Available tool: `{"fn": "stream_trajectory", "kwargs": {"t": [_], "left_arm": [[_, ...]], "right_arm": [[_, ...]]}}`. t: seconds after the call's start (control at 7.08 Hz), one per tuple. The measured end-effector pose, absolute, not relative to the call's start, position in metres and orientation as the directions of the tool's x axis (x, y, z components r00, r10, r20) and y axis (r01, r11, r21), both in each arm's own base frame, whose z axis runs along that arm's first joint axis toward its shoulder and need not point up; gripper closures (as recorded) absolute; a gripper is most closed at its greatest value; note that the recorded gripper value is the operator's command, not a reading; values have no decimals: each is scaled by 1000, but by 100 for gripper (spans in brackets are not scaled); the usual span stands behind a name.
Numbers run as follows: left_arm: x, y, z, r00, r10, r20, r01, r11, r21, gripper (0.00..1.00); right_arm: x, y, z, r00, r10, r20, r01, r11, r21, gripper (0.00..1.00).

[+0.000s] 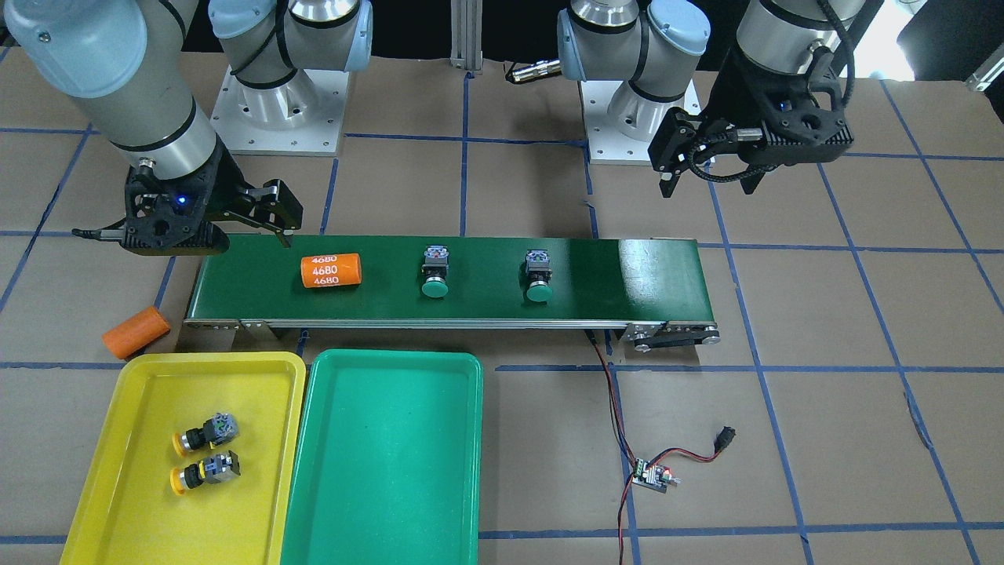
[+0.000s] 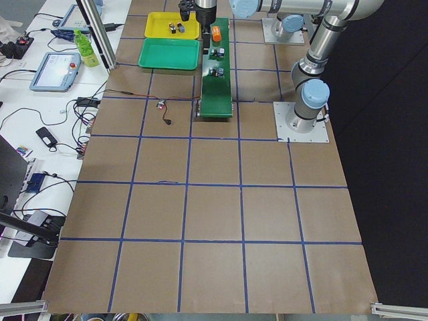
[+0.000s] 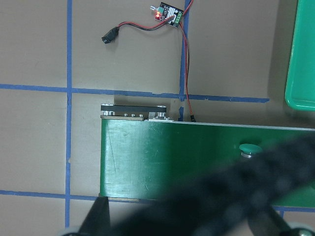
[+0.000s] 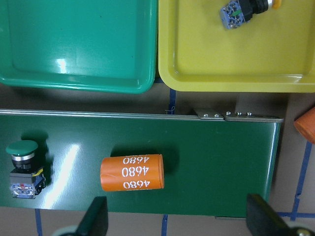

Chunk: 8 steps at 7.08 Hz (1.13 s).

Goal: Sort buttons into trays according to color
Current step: 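Move right gripper from yellow tray back over the belt end, then lower right gripper onto green button at belt end and grasp it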

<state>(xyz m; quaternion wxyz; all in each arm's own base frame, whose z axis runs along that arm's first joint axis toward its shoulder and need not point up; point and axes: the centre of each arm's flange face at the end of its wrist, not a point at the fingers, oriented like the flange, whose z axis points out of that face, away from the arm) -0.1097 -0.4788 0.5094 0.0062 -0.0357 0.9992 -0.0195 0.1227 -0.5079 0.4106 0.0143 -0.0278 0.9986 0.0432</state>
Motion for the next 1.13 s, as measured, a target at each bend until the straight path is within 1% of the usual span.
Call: {"fn": "stream_trajectory", "kwargs": {"t": [0.56, 1.13], "left_arm": [[-109, -478, 510, -997, -70, -13, -70, 997, -41, 0], [-110, -478, 511, -997, -70, -12, -69, 997, -41, 0]], "right_arm": [[123, -503, 398, -997, -67, -38, -71, 991, 112, 0], [128, -497, 387, -995, -61, -84, -72, 989, 130, 0]]}}
